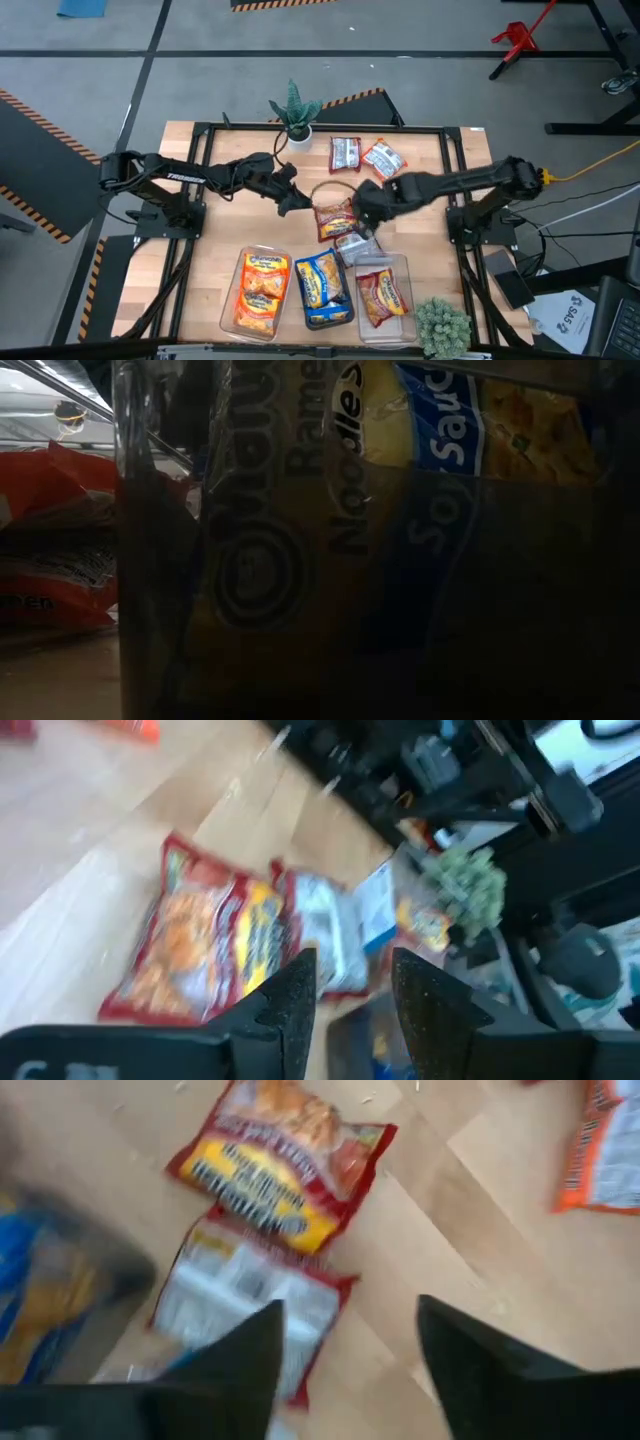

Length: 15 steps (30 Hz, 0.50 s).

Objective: Sort Maruchan noodles
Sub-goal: Put the red noodle pack into the right transparent bin

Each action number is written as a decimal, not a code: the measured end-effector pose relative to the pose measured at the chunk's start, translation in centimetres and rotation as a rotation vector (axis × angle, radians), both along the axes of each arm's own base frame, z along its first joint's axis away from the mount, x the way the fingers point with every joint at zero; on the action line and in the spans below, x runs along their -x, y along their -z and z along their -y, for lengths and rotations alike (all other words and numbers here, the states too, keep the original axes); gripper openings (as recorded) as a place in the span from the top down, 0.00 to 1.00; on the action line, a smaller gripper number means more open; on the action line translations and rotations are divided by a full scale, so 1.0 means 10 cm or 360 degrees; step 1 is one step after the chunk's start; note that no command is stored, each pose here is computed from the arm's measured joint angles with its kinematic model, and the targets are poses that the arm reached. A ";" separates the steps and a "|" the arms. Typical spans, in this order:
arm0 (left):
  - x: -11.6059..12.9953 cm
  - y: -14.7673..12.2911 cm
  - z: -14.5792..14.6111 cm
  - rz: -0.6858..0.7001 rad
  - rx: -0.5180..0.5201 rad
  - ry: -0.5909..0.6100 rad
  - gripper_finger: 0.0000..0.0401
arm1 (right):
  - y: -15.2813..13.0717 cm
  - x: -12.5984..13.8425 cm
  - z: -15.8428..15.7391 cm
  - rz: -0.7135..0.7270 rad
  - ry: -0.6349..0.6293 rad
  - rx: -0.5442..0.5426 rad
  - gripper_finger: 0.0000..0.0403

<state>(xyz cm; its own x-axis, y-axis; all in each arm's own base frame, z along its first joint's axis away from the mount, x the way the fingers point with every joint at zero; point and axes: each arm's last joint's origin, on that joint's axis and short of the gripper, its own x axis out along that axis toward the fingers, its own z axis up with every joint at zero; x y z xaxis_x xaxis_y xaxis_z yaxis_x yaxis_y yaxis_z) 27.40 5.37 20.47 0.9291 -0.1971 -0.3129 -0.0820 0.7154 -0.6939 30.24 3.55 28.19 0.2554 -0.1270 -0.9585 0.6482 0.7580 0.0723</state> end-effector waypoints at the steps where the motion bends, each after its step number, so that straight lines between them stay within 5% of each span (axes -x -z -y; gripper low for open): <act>1: 0.01 0.02 0.01 -0.0038 0.0008 0.0004 0.68 | 0.10 -0.02 0.08 0.0017 0.0039 -0.0031 0.40; 7: 0.03 0.08 0.02 -0.0135 0.0015 -0.0021 0.62 | 0.70 -0.09 0.45 0.0245 0.0133 -0.0239 0.19; 15: -0.08 0.26 0.00 -0.0176 0.0010 -0.0074 0.62 | 1.15 0.00 0.73 0.0527 0.0231 -0.0289 0.19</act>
